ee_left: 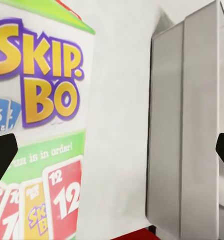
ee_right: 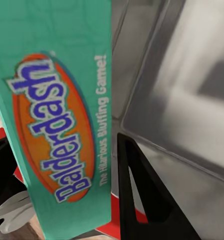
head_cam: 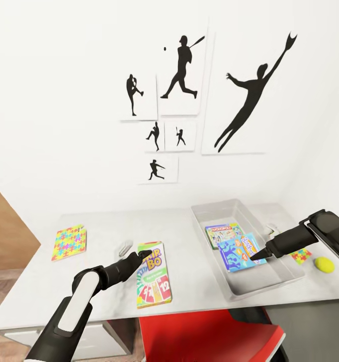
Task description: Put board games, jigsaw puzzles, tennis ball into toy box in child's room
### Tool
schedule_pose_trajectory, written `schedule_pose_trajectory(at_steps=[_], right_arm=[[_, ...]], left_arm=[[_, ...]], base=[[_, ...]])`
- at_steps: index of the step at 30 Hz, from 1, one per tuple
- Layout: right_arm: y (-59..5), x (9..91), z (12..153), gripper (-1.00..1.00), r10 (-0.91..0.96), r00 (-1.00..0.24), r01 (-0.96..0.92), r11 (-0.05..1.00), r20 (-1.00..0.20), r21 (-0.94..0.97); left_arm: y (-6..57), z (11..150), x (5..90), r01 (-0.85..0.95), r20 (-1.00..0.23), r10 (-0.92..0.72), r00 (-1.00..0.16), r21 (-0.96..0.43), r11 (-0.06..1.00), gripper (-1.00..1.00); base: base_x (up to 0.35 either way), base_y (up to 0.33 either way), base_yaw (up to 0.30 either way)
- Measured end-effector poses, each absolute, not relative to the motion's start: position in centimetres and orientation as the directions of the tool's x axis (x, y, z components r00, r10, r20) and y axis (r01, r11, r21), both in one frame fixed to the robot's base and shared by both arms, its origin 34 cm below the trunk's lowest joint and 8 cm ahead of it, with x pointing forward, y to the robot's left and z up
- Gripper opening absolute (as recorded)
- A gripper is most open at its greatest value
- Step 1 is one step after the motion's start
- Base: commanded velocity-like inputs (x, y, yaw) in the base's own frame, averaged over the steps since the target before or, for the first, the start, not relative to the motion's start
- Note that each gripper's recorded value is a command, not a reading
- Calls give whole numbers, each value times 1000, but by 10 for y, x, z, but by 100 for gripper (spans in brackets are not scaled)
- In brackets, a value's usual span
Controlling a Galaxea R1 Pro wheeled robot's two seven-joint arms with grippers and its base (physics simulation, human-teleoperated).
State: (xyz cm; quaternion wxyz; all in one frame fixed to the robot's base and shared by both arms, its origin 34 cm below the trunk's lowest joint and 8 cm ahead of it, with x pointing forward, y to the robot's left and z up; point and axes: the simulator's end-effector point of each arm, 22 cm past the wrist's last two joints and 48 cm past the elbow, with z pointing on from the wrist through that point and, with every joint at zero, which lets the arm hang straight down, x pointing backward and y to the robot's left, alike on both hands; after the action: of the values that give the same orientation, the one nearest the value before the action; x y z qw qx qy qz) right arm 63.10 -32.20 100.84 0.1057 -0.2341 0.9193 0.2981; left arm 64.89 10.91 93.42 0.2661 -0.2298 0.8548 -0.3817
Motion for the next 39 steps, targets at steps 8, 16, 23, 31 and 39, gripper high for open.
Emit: schedule_pose_trajectory(at_steps=[8, 16, 23, 31, 39], right_arm=[[-322, 632, 1005, -100, -366, -871, -489, 714, -328, 501], [-324, 633, 1005, -100, -364, -871, -488, 716, -329, 500], [-326, 636, 1007, -100, -353, -872, -485, 721, -340, 495], [-329, 640, 1008, -100, -346, -872, -482, 728, -346, 487], [-332, 641, 1005, -100, -336, -878, -470, 738, -341, 484]], left_arm=[[110, 930, 648, -196, -275, -596, -754, -773, 604, 100], [109, 929, 648, -197, -273, -596, -755, -772, 604, 100], [110, 929, 648, -198, -273, -596, -755, -772, 604, 100], [110, 928, 648, -199, -272, -596, -755, -772, 604, 100], [110, 929, 648, -198, -273, -596, -755, -772, 604, 100]], base=[[0, 0, 0], [0, 0, 0], [0, 0, 0], [0, 0, 0], [0, 0, 0]])
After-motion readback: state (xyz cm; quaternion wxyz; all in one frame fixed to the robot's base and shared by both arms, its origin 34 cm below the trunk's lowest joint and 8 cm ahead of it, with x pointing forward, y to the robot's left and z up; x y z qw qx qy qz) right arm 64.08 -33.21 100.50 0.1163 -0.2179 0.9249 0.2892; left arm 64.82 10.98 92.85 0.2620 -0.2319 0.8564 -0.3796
